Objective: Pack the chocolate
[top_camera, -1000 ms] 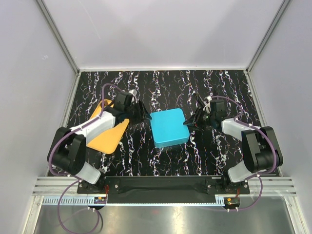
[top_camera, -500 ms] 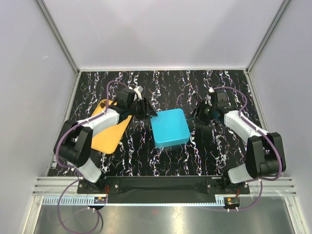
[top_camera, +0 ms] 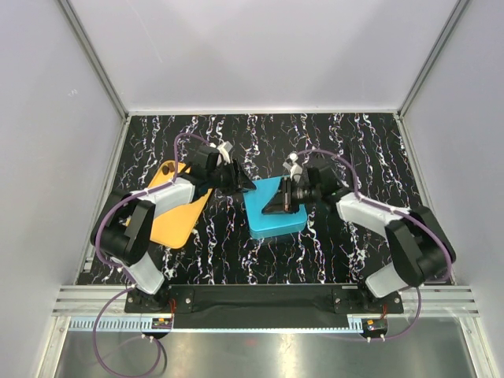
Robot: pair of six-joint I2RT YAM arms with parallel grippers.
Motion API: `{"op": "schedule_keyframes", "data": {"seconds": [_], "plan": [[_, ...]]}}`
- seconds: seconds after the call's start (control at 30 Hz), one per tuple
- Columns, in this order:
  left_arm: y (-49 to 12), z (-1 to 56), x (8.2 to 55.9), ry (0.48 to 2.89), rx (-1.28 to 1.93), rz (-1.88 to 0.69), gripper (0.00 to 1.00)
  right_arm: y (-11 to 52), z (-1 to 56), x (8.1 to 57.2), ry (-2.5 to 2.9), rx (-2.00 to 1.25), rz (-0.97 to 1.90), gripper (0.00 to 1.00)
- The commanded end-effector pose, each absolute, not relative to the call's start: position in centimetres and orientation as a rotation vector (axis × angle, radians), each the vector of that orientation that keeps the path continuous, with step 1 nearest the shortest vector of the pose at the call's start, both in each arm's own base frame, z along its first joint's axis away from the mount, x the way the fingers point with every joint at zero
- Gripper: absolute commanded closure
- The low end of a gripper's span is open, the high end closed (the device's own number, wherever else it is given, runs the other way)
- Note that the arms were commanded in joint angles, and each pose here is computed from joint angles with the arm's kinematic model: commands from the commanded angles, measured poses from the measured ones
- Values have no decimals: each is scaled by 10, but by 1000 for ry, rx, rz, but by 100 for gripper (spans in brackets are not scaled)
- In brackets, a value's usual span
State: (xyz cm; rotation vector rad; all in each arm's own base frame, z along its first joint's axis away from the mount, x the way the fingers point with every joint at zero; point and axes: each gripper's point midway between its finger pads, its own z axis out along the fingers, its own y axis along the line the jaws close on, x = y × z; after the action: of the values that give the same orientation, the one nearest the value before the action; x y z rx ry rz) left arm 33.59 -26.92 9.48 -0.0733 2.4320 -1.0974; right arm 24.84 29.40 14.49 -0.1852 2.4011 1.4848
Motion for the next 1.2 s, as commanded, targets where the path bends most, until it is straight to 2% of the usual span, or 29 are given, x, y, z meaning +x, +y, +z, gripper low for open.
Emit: {"op": "schedule_keyframes", "data": {"seconds": [0.0,0.1,0.23,0.4,0.5,0.63,0.73,0.77,0.8,0.87,0.97,1.17], "plan": [[-261,71,328,2497,-91,-1030,52,306,128,239,2345,-197,1681,87],[-258,67,326,2506,-92,-1010,52,303,82,235,2428,-148,1669,90],[-258,68,330,2497,-90,-996,52,302,65,227,2465,-109,1712,91],[-256,80,332,2499,-78,-973,52,301,94,233,2457,-143,1642,91],[-258,124,340,2419,-46,-985,52,295,130,244,2437,-195,1512,85],[-250,203,341,2292,-7,-961,46,275,192,266,2367,-239,1216,68],[-237,266,327,2155,31,-949,36,244,229,276,2296,-187,969,46],[-232,279,323,2122,33,-936,33,233,246,275,2246,-175,914,17],[-228,290,319,2089,48,-926,24,218,250,278,2236,-133,818,1],[-214,321,303,1996,57,-906,1,201,278,277,2146,-110,745,0],[-198,339,283,1917,88,-865,1,171,301,275,2054,-9,626,0],[-181,318,259,1892,124,-813,1,114,299,271,1965,220,403,0]]}}
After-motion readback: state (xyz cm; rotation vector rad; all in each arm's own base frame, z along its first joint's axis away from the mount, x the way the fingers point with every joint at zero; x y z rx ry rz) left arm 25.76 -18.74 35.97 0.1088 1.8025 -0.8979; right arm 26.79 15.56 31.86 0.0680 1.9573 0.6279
